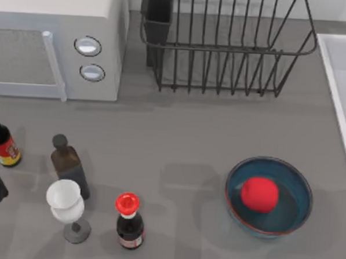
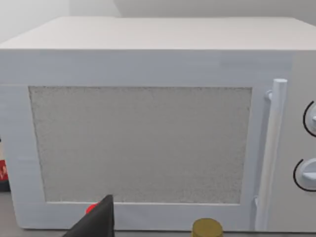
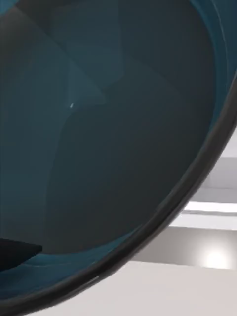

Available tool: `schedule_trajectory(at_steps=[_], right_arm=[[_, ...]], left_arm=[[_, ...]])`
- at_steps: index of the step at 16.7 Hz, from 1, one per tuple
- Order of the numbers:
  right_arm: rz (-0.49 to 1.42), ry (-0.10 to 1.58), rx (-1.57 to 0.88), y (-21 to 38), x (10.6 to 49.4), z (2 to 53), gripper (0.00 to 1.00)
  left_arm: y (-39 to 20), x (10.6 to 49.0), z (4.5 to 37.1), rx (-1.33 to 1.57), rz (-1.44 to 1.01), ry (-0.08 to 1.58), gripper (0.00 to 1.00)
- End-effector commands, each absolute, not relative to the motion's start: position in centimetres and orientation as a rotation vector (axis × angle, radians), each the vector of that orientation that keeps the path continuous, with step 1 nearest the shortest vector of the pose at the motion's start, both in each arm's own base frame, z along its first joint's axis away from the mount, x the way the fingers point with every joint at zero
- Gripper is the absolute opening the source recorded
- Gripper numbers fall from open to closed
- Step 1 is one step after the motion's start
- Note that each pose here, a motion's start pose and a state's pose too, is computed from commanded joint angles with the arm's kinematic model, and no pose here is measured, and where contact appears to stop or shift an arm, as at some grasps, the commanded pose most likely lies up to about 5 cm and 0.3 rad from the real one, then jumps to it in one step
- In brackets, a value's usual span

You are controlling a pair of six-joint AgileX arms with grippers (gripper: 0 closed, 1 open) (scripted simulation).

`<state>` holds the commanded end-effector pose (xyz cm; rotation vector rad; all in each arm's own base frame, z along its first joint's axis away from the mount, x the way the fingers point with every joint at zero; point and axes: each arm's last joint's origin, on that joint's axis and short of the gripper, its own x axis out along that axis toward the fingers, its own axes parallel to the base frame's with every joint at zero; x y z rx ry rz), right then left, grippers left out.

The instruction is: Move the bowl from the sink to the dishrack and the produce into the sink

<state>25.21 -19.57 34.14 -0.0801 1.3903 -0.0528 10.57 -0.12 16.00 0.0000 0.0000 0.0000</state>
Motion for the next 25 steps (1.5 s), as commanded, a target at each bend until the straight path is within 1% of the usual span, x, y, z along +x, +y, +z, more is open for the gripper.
schedule_trajectory(at_steps=[3,5,6,12,14,16,18,20,23,25], right_arm=[[-0.033,1.434,-0.033,-18.3,20.3,35.3,0.0],[-0.011,1.461,-0.001,-18.0,18.7,35.2,0.0],[-0.007,1.467,0.005,-18.0,18.5,35.1,0.0],[-0.015,1.464,-0.01,-17.9,19.0,35.1,0.0],[-0.05,1.449,-0.061,-17.4,20.4,35.3,0.0],[-0.101,1.407,-0.149,-16.3,22.9,35.5,0.0],[-0.154,1.32,-0.261,-14.1,26.5,35.7,0.0],[-0.19,1.172,-0.375,-10.1,30.5,35.9,0.0],[-0.183,0.848,-0.476,-0.2,35.5,36.7,0.0],[-0.142,0.609,-0.459,7.7,36.4,37.5,0.0]], left_arm=[[-0.1,10.6,16.0,0.0,0.0,0.0,1.0],[-0.1,10.6,16.0,0.0,0.0,0.0,1.0],[-0.1,10.6,16.0,0.0,0.0,0.0,1.0],[-0.1,10.6,16.0,0.0,0.0,0.0,1.0],[-0.1,10.6,16.0,0.0,0.0,0.0,1.0],[-0.1,10.6,16.0,0.0,0.0,0.0,1.0],[-0.1,10.6,16.0,0.0,0.0,0.0,1.0],[-0.1,10.6,16.0,0.0,0.0,0.0,1.0],[-0.1,10.6,16.0,0.0,0.0,0.0,1.0],[-0.1,10.6,16.0,0.0,0.0,0.0,1.0]])
